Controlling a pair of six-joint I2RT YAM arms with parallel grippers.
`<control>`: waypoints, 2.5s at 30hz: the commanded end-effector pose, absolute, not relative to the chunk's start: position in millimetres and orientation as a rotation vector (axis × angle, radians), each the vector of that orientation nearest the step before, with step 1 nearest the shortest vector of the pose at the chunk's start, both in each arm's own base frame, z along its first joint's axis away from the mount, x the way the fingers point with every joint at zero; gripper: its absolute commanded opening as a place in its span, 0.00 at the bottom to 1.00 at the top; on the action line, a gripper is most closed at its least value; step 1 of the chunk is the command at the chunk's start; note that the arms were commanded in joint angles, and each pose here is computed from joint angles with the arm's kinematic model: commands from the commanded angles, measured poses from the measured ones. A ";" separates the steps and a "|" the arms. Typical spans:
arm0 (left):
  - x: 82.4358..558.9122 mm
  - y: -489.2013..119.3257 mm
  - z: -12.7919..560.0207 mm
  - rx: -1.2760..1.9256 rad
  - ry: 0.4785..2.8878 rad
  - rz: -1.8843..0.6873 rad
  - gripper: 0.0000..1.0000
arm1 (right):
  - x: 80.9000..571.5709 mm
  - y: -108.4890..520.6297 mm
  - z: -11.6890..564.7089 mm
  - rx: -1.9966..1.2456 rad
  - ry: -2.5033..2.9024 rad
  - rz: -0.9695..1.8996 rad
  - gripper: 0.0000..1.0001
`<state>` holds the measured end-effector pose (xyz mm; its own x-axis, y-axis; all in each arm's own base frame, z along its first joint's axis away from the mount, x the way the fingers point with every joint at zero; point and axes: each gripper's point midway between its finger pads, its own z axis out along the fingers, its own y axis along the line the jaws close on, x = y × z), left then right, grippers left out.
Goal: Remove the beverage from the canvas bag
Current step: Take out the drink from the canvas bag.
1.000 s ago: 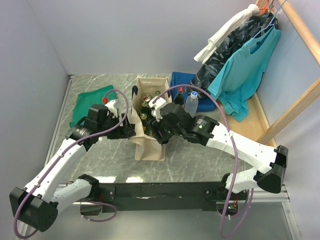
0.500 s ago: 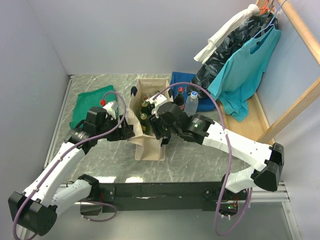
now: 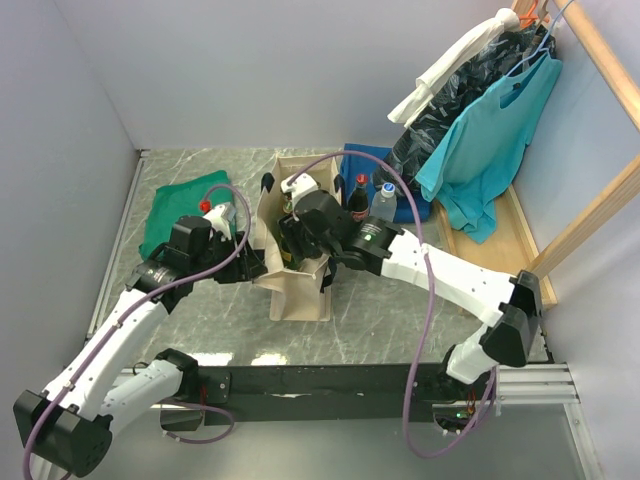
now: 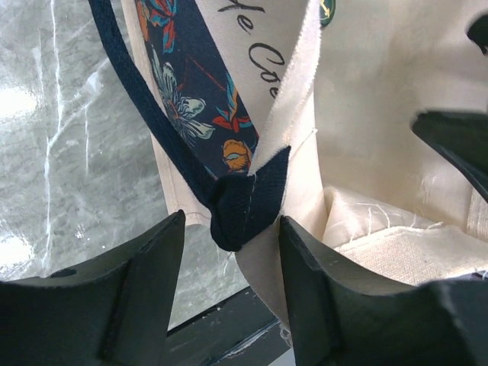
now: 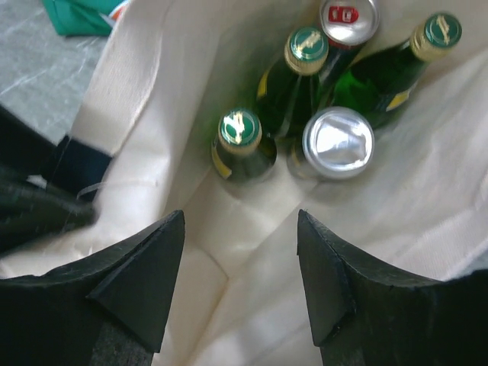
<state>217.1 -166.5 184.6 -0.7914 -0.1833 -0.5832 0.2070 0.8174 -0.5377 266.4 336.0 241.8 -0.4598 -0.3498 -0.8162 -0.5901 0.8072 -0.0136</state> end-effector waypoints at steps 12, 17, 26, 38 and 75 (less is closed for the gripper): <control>201.6 -166.3 174.2 0.049 2.407 -0.800 0.56 | 303.9 363.2 265.3 -0.634 2.031 0.419 0.68; 201.6 -164.6 178.0 0.041 2.386 -0.796 0.57 | 311.9 367.6 263.5 -0.611 2.057 0.500 0.68; 199.9 -165.4 178.5 0.046 2.382 -0.806 0.58 | 312.4 382.7 247.1 -0.667 2.119 0.545 0.67; 198.3 -164.9 186.3 0.052 2.345 -0.816 0.59 | 307.4 380.0 213.9 -0.691 2.211 0.510 0.65; 198.5 -162.8 187.3 0.036 2.342 -0.805 0.59 | 309.8 392.4 198.2 -0.734 2.246 0.522 0.12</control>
<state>206.7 -166.0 195.5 -0.7644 -0.1875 -0.6169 0.2455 0.8001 -0.5474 310.0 377.3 177.4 -0.6082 -0.3778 -0.6981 -0.6106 0.7847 0.1073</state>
